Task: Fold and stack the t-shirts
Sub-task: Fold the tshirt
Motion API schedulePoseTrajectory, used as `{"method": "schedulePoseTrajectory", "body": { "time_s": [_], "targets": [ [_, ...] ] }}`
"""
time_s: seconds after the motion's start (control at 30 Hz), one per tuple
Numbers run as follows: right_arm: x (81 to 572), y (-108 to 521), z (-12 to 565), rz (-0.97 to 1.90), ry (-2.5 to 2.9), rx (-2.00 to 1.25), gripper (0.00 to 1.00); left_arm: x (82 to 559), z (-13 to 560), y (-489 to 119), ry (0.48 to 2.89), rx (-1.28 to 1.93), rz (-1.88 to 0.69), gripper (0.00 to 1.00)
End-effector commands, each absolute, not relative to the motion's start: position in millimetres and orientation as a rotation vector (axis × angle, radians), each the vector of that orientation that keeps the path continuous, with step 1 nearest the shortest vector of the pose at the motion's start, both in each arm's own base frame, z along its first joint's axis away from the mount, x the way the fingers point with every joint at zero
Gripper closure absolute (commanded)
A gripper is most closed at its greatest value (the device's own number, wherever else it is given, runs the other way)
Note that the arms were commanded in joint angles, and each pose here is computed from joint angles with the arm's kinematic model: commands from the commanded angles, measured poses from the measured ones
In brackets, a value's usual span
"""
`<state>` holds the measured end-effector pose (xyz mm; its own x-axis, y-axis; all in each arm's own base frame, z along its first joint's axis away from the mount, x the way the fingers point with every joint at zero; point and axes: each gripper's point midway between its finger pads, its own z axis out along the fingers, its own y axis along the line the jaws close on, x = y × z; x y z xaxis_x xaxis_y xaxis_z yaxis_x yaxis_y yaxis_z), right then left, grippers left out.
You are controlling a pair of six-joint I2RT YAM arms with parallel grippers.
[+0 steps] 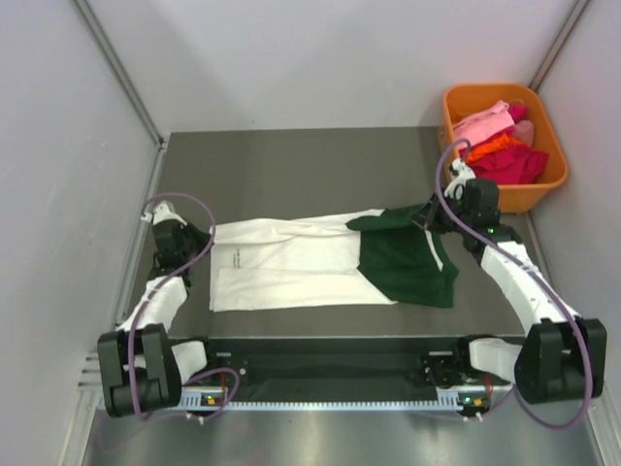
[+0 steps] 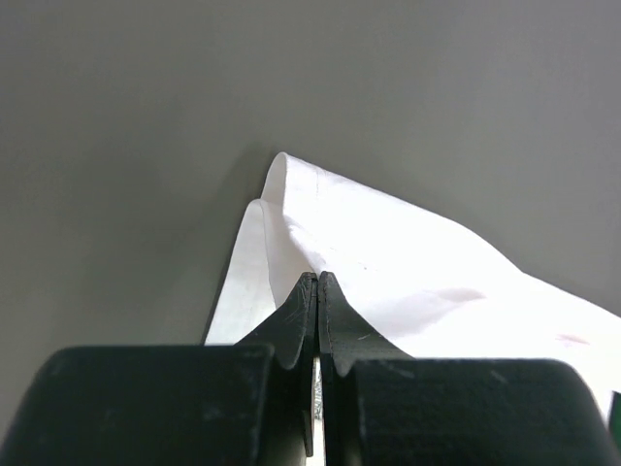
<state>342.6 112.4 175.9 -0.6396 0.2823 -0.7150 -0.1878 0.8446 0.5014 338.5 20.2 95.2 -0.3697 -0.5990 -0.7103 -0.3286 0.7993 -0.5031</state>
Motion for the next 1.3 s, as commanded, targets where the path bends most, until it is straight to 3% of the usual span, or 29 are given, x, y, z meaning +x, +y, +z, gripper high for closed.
{"method": "schedulePoseTrajectory", "body": {
  "time_s": [0.0,0.17,0.2,0.23,0.3,0.33,0.4,0.43,0.63,0.83,1.0,1.27],
  "targets": [
    [321.1,111.5,168.2,0.666,2.146,0.052,1.00,338.4,116.7,29.4,1.877,-0.687,-0.302,1.00],
    [294.5,98.2,153.9,0.610,2.122,0.123,1.00,325.4,107.4,31.4,1.861,-0.754,-0.297,1.00],
    [291.5,96.1,151.0,0.601,2.117,0.136,0.98,320.6,99.5,29.3,1.872,-0.775,-0.310,0.96],
    [288.0,94.2,147.1,0.592,2.115,0.151,0.88,318.4,93.8,26.9,1.889,-0.780,-0.319,0.91],
    [277.0,86.6,134.3,0.566,2.099,0.217,0.77,312.8,83.4,23.4,1.932,-0.810,-0.332,0.81],
    [273.1,85.0,130.9,0.563,2.086,0.230,0.56,309.2,79.1,24.1,1.939,-0.828,-0.324,0.72],
    [264.3,80.1,127.7,0.556,2.034,0.263,0.38,304.2,80.4,25.2,1.911,-0.827,-0.320,0.38],
    [262.2,80.0,136.0,0.561,1.992,0.252,0.31,302.0,82.5,28.4,1.896,-0.832,-0.299,0.26],
    [276.1,80.1,145.4,0.507,2.054,0.170,0.33,306.8,112.5,42.4,1.859,-0.832,-0.218,0.22],
    [313.2,101.3,146.4,0.546,2.159,0.070,0.40,339.0,110.0,15.1,2.072,-0.728,-0.351,0.29],
    [344.7,118.5,144.9,0.517,2.208,0.027,0.41,358.4,95.7,-0.5,2.189,-0.683,-0.375,0.36],
    [383.8,132.9,118.2,0.433,2.313,0.015,0.39,379.3,125.0,-87.9,2.212,-0.349,-0.375,0.36]
  ]
}}
